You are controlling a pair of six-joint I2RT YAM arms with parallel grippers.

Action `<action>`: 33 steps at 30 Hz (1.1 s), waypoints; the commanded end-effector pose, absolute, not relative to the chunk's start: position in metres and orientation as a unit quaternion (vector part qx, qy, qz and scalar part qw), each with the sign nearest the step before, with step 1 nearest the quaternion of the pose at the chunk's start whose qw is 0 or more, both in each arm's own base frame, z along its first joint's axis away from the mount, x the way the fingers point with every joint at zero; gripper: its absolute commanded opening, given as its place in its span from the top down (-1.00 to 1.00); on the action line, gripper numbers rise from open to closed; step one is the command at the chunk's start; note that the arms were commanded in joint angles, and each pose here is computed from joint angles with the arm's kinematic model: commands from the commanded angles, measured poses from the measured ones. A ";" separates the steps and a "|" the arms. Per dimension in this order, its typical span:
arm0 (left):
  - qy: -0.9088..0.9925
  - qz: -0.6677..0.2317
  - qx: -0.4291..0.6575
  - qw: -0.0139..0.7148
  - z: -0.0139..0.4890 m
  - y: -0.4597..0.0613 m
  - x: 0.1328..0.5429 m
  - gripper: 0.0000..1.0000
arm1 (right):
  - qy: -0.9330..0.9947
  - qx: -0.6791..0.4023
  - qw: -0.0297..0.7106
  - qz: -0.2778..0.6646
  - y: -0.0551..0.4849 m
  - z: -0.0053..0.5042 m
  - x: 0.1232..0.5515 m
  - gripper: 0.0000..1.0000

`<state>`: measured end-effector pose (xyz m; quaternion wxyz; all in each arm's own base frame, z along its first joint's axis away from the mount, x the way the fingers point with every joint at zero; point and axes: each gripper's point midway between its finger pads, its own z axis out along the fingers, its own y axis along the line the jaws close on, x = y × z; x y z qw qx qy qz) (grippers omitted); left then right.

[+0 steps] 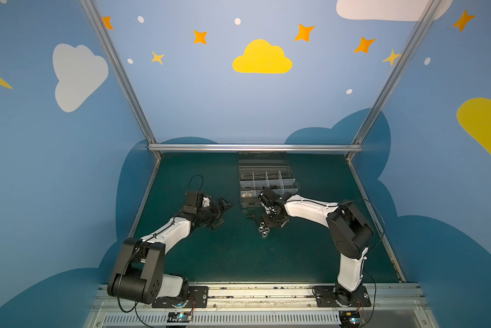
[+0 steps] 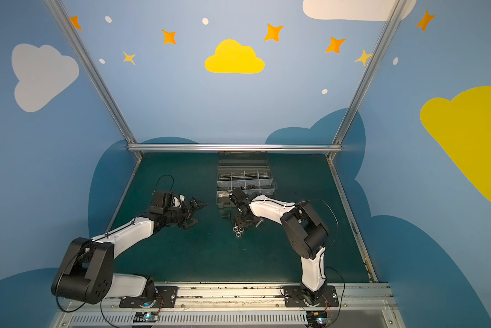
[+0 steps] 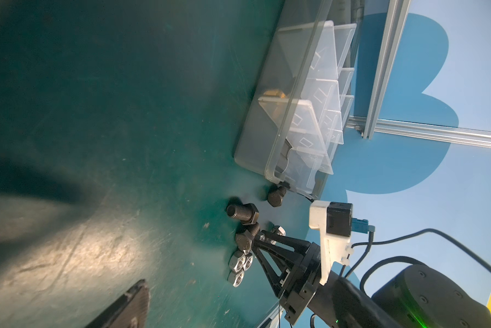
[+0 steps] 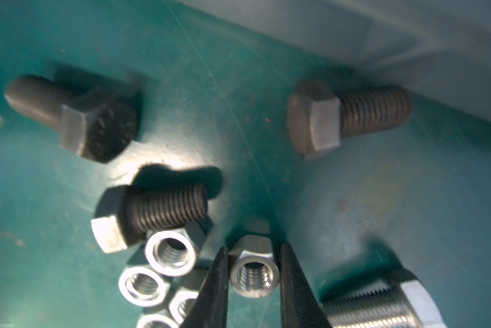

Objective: Sort the screws and nuts into containers
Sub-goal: Pick up the nut from the center of the table, then place the nut into the container.

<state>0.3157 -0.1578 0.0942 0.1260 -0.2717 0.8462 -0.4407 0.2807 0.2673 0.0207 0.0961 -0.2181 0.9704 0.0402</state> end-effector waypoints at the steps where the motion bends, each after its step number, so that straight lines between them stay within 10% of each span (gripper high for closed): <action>1: 0.849 -0.438 -0.266 0.131 0.095 -0.156 0.313 -1.00 | 0.967 -0.232 0.092 0.053 0.259 0.035 0.275 1.00; 16: 0.848 -0.438 -0.267 0.133 0.096 -0.155 0.313 -0.99 | 0.958 -0.178 0.223 0.026 0.199 0.127 0.371 1.00; 33: 0.849 -0.434 -0.270 0.136 0.098 -0.153 0.312 -0.99 | 0.970 -0.093 0.224 0.011 0.163 0.104 0.476 0.99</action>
